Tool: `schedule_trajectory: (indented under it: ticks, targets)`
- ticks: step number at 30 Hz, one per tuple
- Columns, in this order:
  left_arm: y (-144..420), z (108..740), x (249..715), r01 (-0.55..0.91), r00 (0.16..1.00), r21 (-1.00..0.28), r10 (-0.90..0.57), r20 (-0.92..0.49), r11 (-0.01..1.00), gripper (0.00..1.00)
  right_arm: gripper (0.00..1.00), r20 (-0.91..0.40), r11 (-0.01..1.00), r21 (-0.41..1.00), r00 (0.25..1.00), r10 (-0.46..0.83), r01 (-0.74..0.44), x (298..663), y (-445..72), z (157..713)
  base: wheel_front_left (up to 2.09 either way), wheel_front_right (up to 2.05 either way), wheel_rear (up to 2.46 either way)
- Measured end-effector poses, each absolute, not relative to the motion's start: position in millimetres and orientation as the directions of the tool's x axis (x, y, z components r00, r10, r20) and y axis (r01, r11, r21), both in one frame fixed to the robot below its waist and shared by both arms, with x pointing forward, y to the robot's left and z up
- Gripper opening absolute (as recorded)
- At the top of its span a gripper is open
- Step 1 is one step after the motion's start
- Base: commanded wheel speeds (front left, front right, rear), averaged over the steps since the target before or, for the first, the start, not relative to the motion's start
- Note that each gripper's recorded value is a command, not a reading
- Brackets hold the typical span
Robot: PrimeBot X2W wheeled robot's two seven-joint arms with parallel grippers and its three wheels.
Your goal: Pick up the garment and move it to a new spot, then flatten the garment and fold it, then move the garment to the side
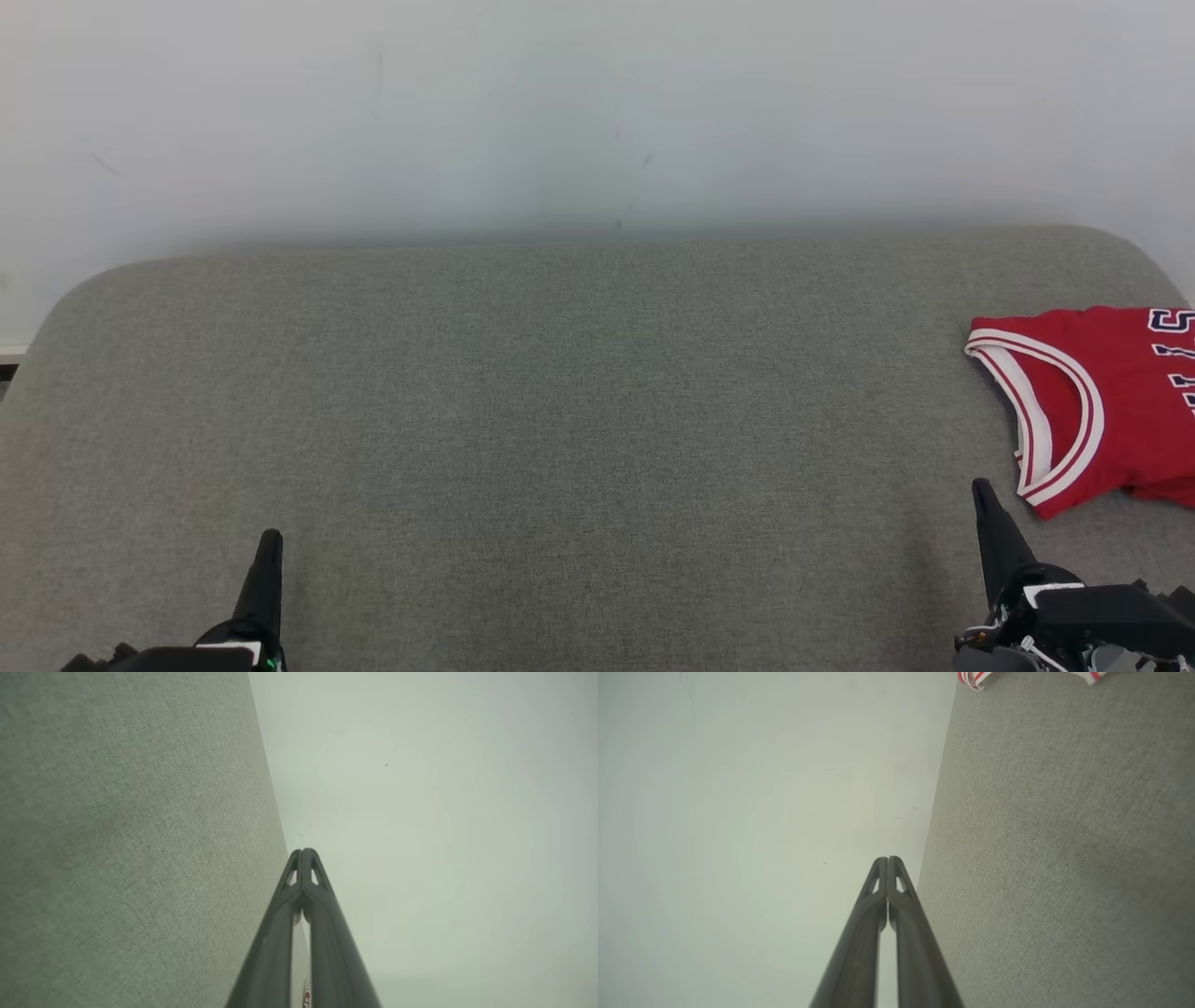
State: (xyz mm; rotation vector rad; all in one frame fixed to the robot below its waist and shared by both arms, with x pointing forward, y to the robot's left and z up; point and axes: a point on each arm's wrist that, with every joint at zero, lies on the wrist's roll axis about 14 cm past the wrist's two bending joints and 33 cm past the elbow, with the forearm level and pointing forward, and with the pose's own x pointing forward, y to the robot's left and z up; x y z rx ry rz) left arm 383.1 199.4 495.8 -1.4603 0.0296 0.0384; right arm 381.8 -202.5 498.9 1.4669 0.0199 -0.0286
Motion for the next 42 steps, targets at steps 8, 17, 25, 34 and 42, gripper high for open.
schedule_trajectory:
  ticks: [8, 17, 25, 34, 42]
  targets:
    - [199.3, 498.1, 384.6, -0.034, 0.999, -0.998, 0.004, -0.034, 0.058, 0.00, 0.00, -0.018, 0.056, 0.998, 1.000, -0.004, 0.018, 385.2, -201.3, 502.6, 0.00, 0.00, 0.00]
    - [199.3, 503.2, 387.5, -0.014, 1.000, -1.000, -0.001, -0.014, -0.004, 0.00, 0.00, -0.006, -0.002, 1.000, 1.000, 0.000, 0.006, 388.0, -200.3, 505.1, 0.00, 0.00, 0.00]
    - [199.1, 503.5, 387.7, -0.013, 1.000, -1.000, -0.002, -0.013, -0.004, 0.00, 0.00, -0.006, -0.003, 1.000, 1.000, -0.001, 0.006, 388.1, -200.3, 505.3, 0.00, 0.00, 0.00]
    - [199.3, 503.5, 387.7, -0.012, 1.000, -1.000, -0.002, -0.012, -0.004, 0.00, 0.00, -0.005, -0.003, 1.000, 1.000, -0.001, 0.005, 388.1, -200.3, 505.4, 0.00, 0.00, 0.00]
    - [199.2, 503.6, 387.7, -0.012, 1.000, -1.000, -0.002, -0.012, -0.004, 0.00, 0.00, -0.005, -0.003, 1.000, 1.000, -0.001, 0.005, 388.1, -200.3, 505.4, 0.00, 0.00, 0.00]
